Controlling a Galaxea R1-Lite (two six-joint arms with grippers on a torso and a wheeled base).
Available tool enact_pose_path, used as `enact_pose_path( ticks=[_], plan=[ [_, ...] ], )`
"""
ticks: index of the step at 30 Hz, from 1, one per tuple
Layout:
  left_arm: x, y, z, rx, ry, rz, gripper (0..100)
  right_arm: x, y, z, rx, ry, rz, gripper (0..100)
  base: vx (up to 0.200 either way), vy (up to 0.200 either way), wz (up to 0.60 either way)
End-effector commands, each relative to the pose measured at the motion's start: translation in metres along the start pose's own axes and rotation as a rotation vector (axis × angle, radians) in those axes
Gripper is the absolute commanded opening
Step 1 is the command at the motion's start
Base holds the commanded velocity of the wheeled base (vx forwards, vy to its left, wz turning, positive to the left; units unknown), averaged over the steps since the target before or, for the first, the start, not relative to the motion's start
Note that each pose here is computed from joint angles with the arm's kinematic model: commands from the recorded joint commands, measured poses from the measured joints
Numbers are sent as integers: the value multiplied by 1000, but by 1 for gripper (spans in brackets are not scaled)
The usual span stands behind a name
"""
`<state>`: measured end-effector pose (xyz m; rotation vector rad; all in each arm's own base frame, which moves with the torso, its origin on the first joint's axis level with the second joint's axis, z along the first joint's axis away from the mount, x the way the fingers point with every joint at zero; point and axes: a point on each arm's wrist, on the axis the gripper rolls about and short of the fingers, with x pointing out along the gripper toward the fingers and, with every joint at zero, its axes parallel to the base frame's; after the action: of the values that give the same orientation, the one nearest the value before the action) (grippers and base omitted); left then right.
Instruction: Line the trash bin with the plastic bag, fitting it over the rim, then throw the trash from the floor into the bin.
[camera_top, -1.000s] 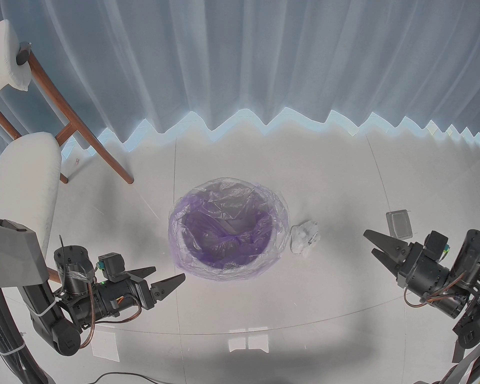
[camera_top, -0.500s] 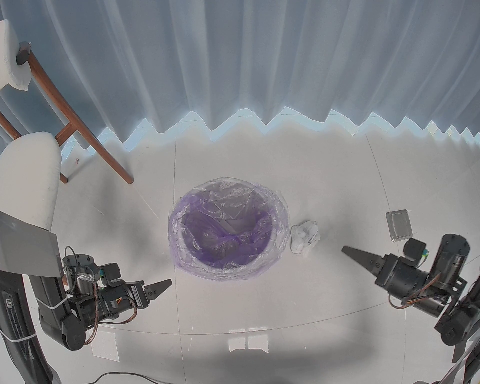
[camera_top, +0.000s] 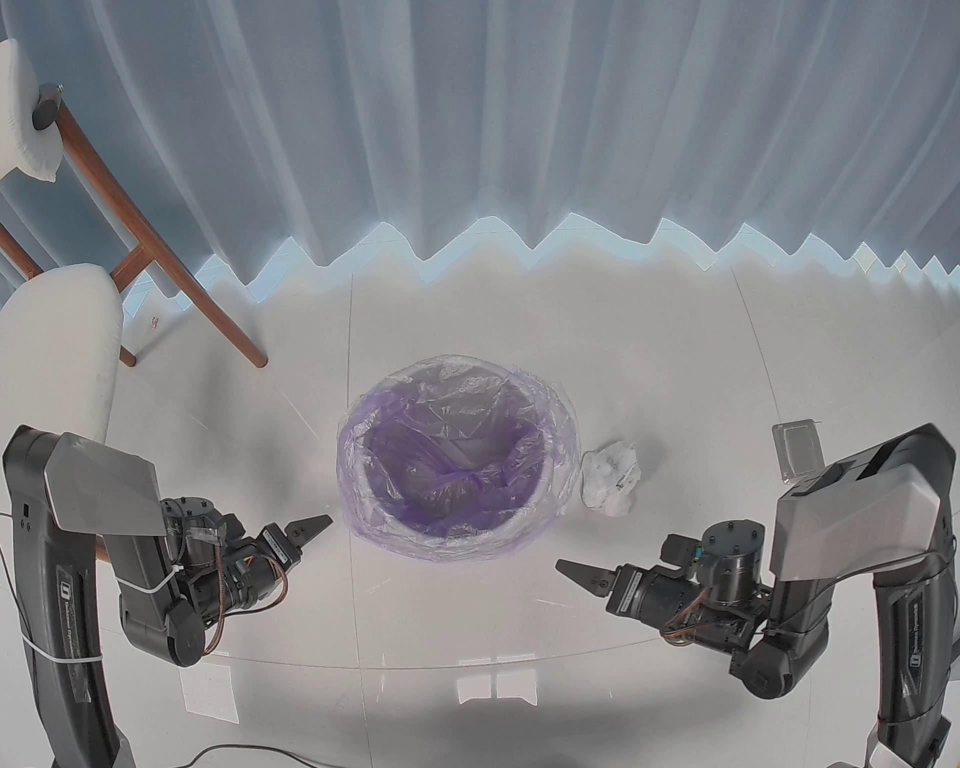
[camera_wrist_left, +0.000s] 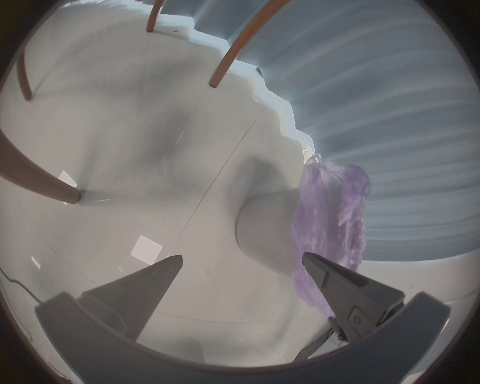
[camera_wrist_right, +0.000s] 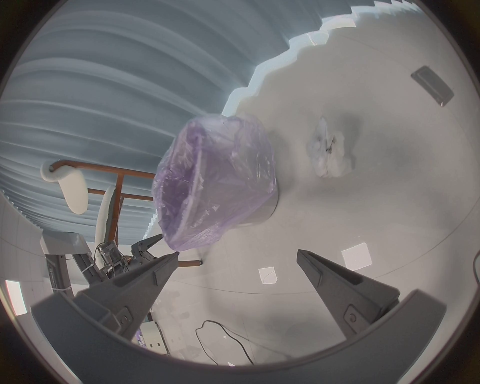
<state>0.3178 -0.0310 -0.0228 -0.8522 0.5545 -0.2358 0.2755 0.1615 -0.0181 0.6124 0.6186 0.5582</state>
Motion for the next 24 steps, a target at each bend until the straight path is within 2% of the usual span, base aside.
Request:
enact_pose_path(
  ticks=[1, 5, 11, 24],
  plan=[
    [18, 7, 1, -22, -2, -13, 100, 27, -10, -20, 21, 26, -2, 100, 0, 0, 0],
    [24, -3, -3, -20, 25, -69, 100, 28, -10, -20, 12, 19, -8, 100, 0, 0, 0],
    [30, -9, -7, -21, 49, -96, 100, 25, -4, -13, 14, -32, -29, 100, 0, 0, 0],
    [42, -12, -9, -7, 53, -115, 100, -9, 31, 17, 5, -123, 47, 100, 0, 0, 0]
  ],
)
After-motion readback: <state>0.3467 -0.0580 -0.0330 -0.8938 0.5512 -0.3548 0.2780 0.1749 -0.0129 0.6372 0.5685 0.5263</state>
